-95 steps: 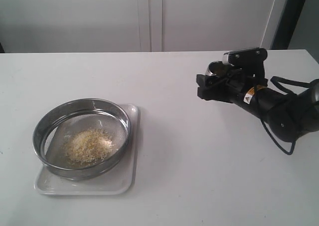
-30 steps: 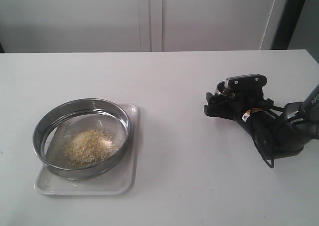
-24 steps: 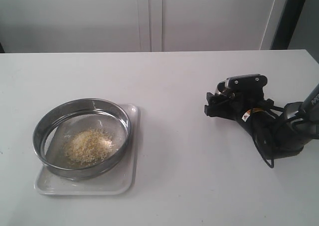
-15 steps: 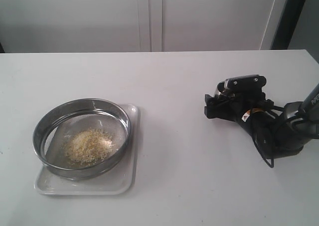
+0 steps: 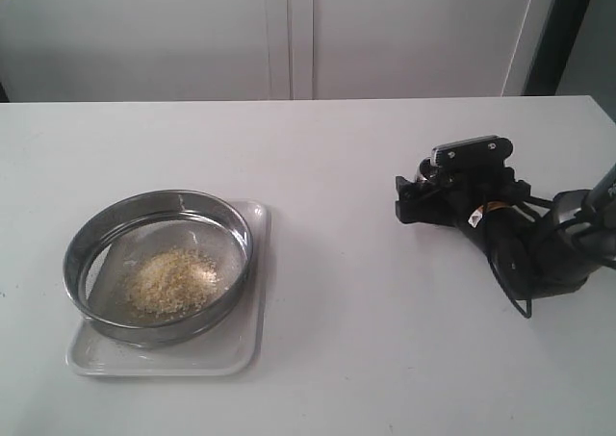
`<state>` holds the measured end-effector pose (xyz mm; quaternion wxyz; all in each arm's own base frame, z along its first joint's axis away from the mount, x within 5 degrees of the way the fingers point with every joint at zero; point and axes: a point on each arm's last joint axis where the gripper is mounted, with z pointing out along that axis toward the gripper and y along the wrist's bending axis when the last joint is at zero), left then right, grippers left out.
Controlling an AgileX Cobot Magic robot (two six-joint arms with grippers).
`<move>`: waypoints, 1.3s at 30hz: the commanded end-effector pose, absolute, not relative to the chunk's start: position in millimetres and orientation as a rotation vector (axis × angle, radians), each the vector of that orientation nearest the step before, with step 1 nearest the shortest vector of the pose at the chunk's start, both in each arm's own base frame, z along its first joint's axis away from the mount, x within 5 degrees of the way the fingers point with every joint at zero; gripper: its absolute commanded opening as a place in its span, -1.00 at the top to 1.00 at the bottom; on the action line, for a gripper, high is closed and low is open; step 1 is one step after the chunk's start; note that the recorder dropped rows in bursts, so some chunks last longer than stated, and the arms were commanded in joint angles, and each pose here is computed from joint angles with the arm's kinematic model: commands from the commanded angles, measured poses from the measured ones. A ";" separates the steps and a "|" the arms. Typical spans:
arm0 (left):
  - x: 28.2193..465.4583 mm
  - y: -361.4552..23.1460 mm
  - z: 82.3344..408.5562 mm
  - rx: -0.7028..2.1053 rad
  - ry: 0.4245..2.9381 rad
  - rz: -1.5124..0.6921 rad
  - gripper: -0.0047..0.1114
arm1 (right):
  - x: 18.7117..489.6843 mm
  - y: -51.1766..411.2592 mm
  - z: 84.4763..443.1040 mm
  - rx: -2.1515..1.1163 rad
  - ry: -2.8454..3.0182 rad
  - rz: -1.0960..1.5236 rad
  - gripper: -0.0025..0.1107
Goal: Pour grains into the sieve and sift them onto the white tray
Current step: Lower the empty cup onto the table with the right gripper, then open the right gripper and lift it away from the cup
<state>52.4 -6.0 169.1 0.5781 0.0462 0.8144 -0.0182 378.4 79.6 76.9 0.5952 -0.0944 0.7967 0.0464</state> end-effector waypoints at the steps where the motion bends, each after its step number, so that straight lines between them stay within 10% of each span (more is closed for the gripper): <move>1: 52.3 -5.8 169.0 0.101 1.899 -0.042 0.92 | 379.2 79.0 94.4 -0.222 1.842 0.102 -0.83; 19: 52.3 -5.8 169.0 0.101 1.899 -0.042 0.92 | 369.5 77.2 190.9 -0.207 1.729 0.113 -0.78; 25: 52.3 -5.8 169.0 0.101 1.899 -0.042 0.92 | 360.9 75.5 214.3 -0.197 1.750 0.124 -0.22; 31: 52.3 -5.8 169.0 0.101 1.899 -0.042 0.92 | 347.1 73.0 228.6 -0.213 1.874 0.121 0.96; 39: 52.3 -5.8 169.0 0.101 1.899 -0.042 0.92 | 337.7 71.1 241.4 -0.218 1.909 0.120 0.96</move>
